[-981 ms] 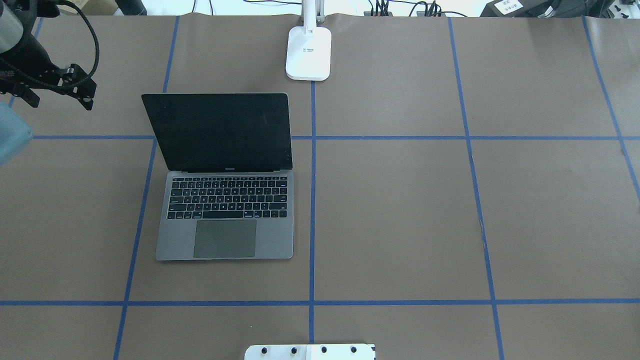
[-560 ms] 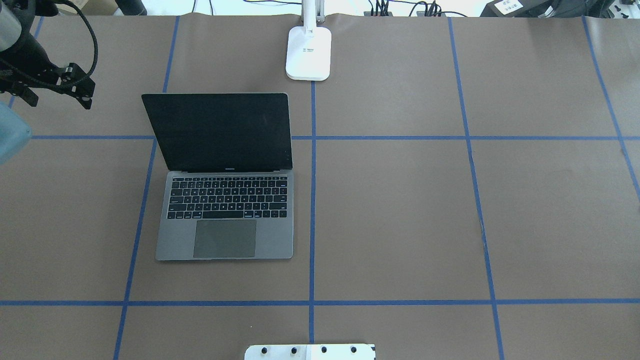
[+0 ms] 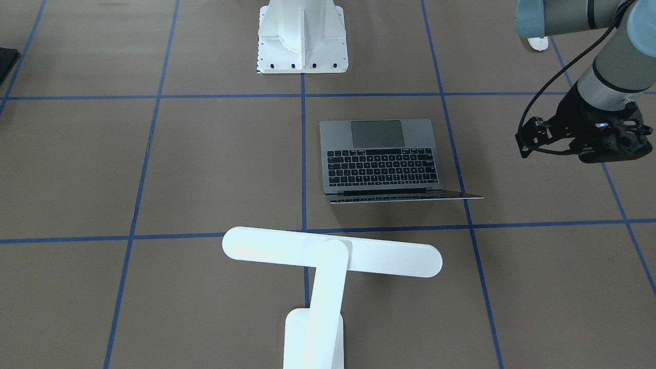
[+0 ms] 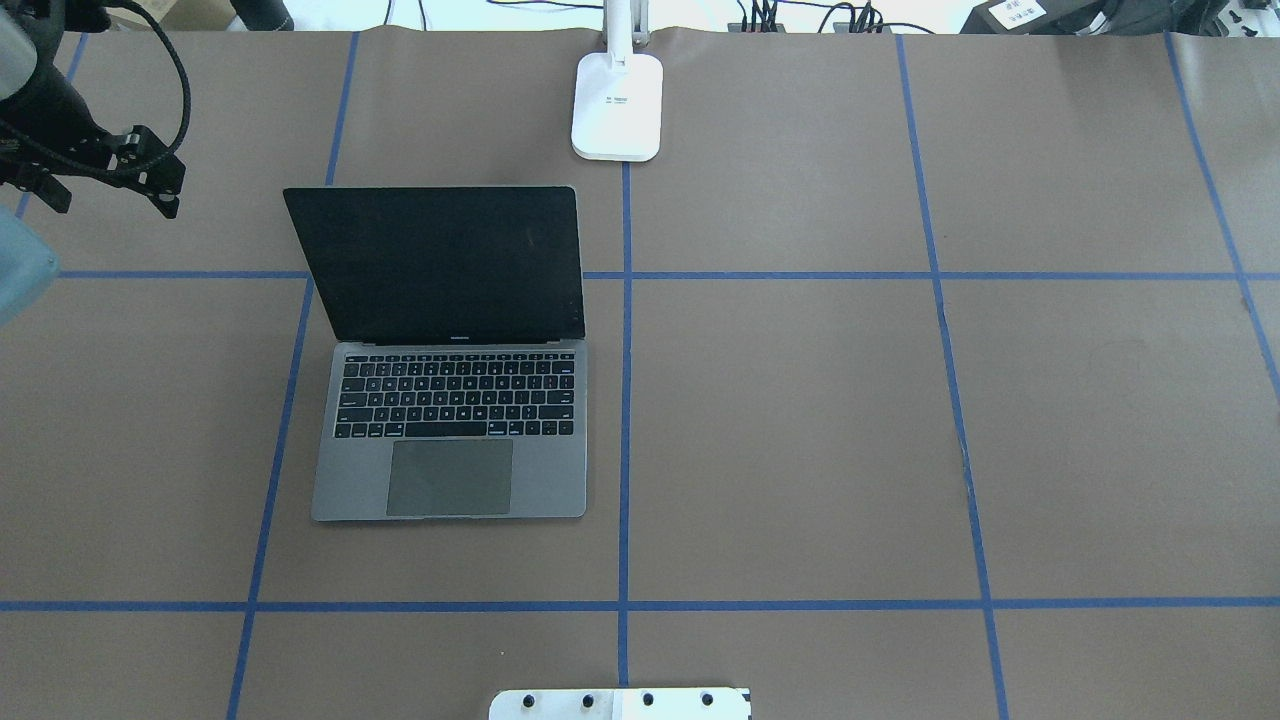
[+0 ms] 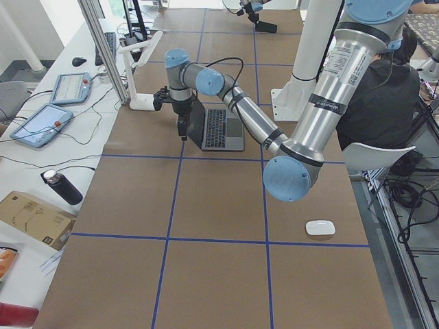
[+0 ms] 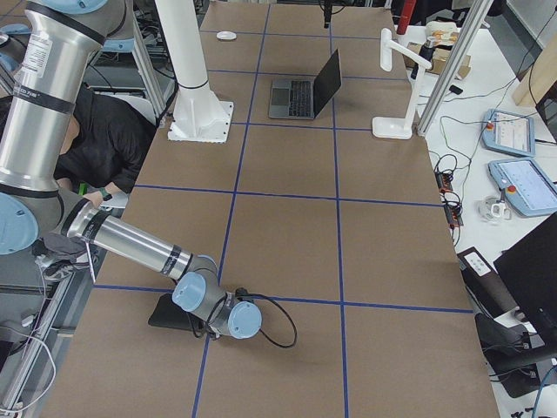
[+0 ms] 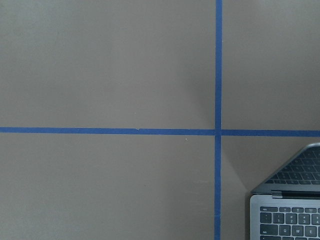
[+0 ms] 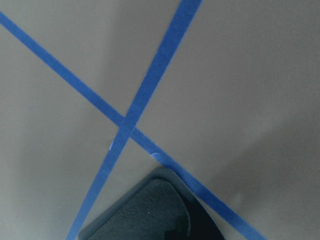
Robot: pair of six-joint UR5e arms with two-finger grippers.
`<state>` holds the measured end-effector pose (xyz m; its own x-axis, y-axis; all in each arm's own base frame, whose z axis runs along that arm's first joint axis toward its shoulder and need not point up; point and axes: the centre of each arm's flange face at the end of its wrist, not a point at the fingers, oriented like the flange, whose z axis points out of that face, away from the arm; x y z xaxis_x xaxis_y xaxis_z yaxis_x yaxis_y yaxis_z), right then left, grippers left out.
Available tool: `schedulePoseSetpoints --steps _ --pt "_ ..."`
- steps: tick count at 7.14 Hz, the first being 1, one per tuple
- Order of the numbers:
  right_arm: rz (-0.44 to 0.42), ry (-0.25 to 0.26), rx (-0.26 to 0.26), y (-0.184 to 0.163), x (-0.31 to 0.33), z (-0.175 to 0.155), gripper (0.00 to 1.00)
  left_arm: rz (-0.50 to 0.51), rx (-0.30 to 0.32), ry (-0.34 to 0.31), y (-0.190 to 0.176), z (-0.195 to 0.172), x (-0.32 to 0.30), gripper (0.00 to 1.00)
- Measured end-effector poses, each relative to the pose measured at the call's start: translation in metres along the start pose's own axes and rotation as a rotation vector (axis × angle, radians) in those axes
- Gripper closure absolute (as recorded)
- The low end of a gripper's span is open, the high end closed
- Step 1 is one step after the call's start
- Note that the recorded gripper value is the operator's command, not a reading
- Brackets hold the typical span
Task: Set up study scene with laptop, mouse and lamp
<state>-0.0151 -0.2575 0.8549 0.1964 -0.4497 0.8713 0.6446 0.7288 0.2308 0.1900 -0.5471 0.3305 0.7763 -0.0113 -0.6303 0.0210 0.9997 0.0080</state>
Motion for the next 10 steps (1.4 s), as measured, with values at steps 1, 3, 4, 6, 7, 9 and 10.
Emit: schedulePoseSetpoints --steps 1,3,4,6,7,9,10 --pt "-0.003 -0.02 0.031 -0.002 -0.004 0.0 1.0 -0.002 0.0 0.0 0.0 0.0 -0.001 0.0" --pt "0.001 -0.061 0.098 -0.014 -0.021 -0.009 1.0 -0.005 0.0 -0.001 -0.001 0.0 -0.001 0.0" --pt "0.022 -0.083 0.114 -0.028 -0.039 -0.021 1.0 -0.007 -0.001 -0.002 -0.001 0.001 -0.002 0.0" --pt "0.102 -0.123 0.106 -0.068 -0.113 -0.069 1.0 -0.012 0.0 -0.001 -0.001 0.0 -0.002 0.0" --pt "0.144 -0.135 0.097 -0.084 -0.154 -0.092 1.0 -0.013 0.003 0.0 0.0 -0.002 -0.002 0.0" --pt "0.214 -0.148 0.116 -0.112 -0.209 -0.124 1.0 -0.016 0.01 0.002 0.0 -0.006 -0.004 0.0" --pt "0.25 -0.16 0.143 -0.126 -0.221 -0.134 1.0 -0.017 0.011 0.002 0.0 -0.006 -0.005 0.0"
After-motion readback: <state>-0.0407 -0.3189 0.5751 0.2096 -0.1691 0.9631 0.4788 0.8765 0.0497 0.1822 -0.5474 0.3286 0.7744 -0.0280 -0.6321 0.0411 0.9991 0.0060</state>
